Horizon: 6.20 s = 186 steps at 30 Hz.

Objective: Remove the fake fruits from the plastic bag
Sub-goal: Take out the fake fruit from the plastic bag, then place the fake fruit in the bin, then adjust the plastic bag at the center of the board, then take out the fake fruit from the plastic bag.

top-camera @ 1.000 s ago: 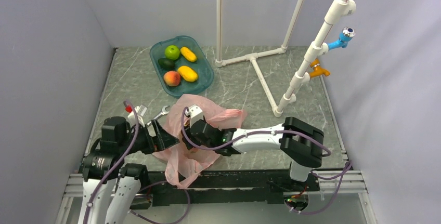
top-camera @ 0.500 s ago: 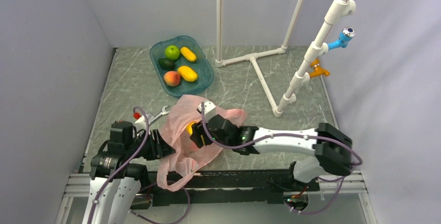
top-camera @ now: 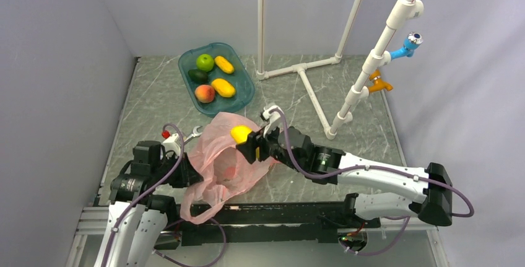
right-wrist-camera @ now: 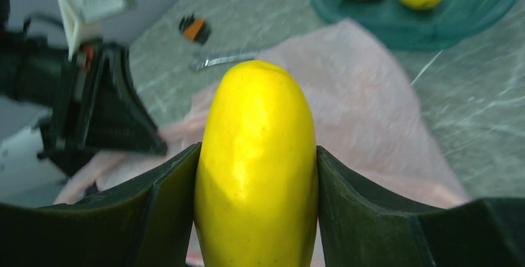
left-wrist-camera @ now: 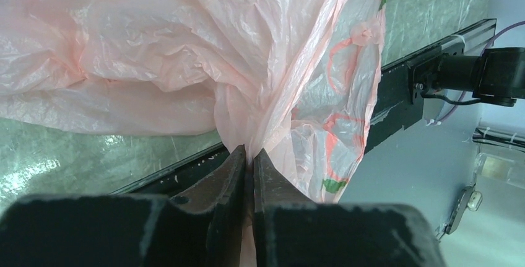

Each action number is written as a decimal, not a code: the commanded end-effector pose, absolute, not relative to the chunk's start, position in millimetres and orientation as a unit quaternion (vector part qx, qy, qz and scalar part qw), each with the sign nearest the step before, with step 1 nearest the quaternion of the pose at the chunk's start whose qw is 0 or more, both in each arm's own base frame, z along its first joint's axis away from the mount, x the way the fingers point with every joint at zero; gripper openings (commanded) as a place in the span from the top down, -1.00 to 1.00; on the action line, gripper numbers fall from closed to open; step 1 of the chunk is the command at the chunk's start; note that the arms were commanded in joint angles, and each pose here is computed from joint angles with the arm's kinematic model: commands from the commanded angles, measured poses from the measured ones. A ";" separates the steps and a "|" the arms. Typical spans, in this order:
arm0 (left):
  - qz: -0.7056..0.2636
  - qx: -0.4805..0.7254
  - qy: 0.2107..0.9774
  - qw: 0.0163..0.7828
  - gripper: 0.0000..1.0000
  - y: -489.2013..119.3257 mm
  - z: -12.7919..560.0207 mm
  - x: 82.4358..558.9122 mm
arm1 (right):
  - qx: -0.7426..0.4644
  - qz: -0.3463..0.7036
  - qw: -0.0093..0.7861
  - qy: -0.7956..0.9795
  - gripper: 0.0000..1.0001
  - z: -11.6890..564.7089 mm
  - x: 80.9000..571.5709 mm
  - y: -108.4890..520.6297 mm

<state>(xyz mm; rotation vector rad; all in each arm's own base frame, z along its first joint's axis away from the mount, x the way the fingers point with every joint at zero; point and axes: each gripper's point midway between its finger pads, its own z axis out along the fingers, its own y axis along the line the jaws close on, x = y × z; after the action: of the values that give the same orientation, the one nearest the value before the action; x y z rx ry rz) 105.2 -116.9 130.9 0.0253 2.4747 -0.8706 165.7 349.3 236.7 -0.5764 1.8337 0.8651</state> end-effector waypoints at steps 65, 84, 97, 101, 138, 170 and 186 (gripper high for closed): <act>-0.325 0.016 0.888 0.324 0.60 -113.0 144.9 121.9 | -0.301 0.387 0.460 0.741 -0.23 195.9 141.5 390.3; -0.316 0.004 0.891 0.325 0.61 -109.5 144.0 123.1 | -0.199 0.317 0.536 0.756 -0.10 119.0 211.6 452.5; -0.319 0.005 0.894 0.315 0.61 -110.5 142.4 122.8 | -0.151 0.304 0.564 0.753 -0.27 115.6 238.1 471.3; -0.317 0.003 0.894 0.317 0.61 -109.7 142.5 123.1 | -0.151 0.304 0.564 0.753 -0.31 113.3 244.3 476.3; -0.473 0.029 0.830 0.295 0.93 -158.5 221.1 126.2 | -0.091 0.193 0.605 0.767 -0.53 126.9 275.6 368.9; -0.345 -0.013 0.896 0.278 1.00 -130.4 172.1 117.2 | -0.195 0.246 0.605 0.731 -0.74 75.6 241.7 469.5; -0.306 -0.034 0.913 0.268 1.00 -122.1 164.9 134.2 | -0.187 0.211 0.629 0.724 -0.74 56.5 295.3 502.0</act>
<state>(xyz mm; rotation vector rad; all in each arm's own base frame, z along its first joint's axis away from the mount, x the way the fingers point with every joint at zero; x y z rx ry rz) 123.2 -124.7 155.7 -0.0963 2.4989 -0.8638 272.7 492.0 43.9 -0.5102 1.6997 0.4751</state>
